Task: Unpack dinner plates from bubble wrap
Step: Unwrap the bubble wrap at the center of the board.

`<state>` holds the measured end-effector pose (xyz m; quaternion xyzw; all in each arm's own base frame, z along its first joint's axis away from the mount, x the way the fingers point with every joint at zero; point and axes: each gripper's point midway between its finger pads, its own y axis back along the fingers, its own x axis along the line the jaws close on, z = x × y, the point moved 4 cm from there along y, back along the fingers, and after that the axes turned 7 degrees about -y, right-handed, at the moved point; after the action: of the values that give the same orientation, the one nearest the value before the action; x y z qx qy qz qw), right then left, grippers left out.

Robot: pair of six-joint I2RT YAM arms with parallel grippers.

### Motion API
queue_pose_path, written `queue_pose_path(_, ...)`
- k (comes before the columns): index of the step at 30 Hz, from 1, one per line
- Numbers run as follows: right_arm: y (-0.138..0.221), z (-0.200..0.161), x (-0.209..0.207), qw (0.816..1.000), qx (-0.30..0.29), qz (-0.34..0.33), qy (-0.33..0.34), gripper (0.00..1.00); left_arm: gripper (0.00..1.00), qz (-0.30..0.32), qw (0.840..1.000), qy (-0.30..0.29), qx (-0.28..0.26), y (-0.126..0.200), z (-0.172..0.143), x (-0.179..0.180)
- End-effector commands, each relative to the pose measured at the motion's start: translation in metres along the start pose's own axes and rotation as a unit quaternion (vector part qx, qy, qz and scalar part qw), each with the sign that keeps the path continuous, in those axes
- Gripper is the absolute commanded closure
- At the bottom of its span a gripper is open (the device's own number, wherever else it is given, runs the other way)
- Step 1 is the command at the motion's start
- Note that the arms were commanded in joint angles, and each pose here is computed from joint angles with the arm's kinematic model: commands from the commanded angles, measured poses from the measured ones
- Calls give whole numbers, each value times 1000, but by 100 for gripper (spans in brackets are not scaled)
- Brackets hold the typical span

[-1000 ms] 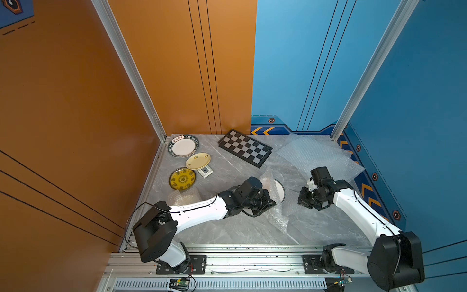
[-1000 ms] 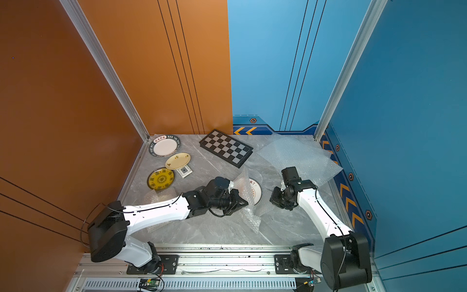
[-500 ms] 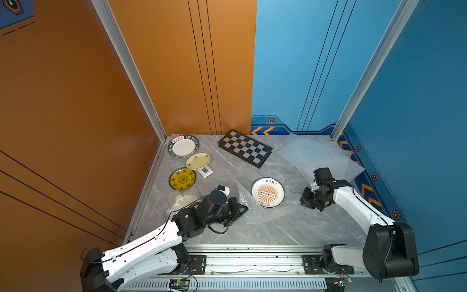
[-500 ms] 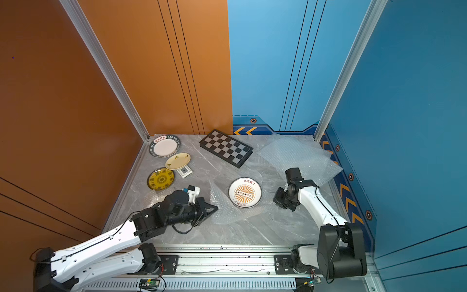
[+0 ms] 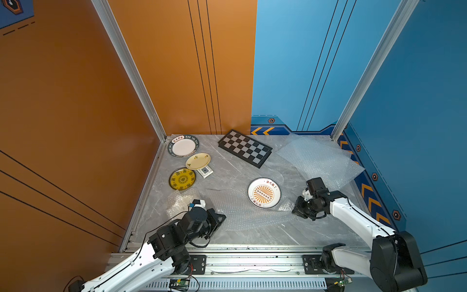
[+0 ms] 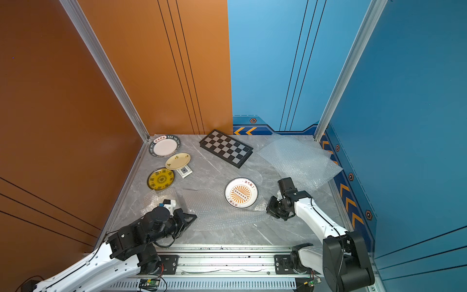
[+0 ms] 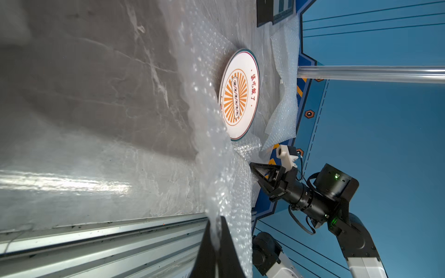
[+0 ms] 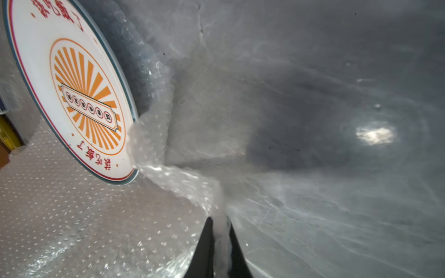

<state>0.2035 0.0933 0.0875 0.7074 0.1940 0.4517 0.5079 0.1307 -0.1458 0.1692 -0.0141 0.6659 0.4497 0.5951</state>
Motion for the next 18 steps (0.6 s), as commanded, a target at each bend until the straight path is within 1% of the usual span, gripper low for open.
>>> queue_pose_path(1,7,1,-2,1000,-16,7,-6,75,100,43,999,-1,2,-1,1,24)
queue_pose_path(2,12,0,-2,1000,-18,8,-8,68,100,44,999,0,3,-2,1,25)
queue_pose_path(4,29,-2,-6,1000,-25,1,-8,50,100,47,999,-2,6,-3,0,25)
queue_pose_path(5,40,-3,-7,999,-35,-7,-2,44,100,50,999,-5,8,-3,0,25)
queue_pose_path(7,63,-4,-6,997,-67,-22,21,39,100,53,998,-9,10,-4,-1,23)
queue_pose_path(10,91,-4,3,993,-104,-13,46,39,100,64,998,-14,18,-7,-2,22)
queue_pose_path(12,101,-4,15,993,-107,9,56,38,100,74,997,-17,27,-9,-4,22)
queue_pose_path(14,102,-4,29,993,-94,39,62,38,100,85,995,-23,37,-12,-6,24)
queue_pose_path(18,88,-6,51,993,-50,80,76,38,100,102,993,-32,45,-16,-7,23)
